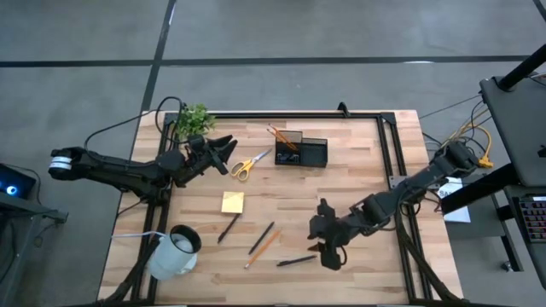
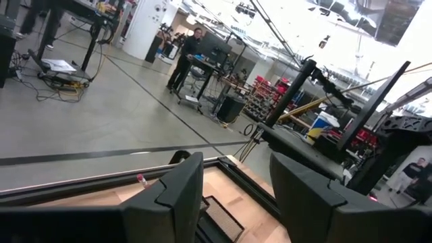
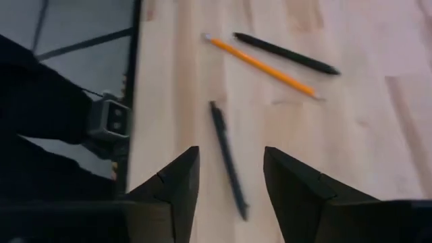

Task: Pick and place office supplies into organizer
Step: Put the right pen into the desk organizer

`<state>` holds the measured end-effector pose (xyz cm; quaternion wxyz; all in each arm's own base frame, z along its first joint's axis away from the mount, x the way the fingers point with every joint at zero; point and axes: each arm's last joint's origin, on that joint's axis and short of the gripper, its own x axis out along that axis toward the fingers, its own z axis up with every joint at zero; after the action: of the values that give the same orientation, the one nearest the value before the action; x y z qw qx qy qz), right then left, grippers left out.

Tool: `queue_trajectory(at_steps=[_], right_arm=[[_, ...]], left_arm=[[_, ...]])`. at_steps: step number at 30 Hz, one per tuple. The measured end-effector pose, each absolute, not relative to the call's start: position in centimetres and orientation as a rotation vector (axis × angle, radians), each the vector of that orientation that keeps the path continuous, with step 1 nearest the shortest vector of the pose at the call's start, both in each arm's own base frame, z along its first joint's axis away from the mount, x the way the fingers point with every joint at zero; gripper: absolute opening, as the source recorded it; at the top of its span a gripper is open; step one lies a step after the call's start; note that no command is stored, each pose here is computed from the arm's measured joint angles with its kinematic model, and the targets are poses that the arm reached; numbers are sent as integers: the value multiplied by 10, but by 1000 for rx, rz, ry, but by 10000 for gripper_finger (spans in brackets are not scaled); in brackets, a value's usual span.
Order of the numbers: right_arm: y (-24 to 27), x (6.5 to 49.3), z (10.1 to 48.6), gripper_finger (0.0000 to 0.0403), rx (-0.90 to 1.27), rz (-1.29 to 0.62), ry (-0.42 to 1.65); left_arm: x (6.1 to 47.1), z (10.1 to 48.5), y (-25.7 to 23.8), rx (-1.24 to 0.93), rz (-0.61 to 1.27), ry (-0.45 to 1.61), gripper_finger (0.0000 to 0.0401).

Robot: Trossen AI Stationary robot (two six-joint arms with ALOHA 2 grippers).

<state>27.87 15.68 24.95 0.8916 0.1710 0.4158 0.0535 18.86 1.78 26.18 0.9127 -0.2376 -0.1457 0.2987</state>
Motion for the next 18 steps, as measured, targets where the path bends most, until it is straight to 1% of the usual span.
queue_trajectory(at_steps=[6,9,12,16,18], right_arm=[[172,289,253,172,305,163,825],[180,297,252,182,254,171,856],[186,305,248,186,186,163,934],[193,315,245,184,109,148,1029],[197,322,244,180,102,148,1035]], left_arm=[[189,262,18,-490,615,-300,157],[189,262,18,-490,615,-300,157],[189,262,18,-493,615,-302,157],[189,262,18,-494,615,-303,157],[189,262,18,-494,615,-302,157]])
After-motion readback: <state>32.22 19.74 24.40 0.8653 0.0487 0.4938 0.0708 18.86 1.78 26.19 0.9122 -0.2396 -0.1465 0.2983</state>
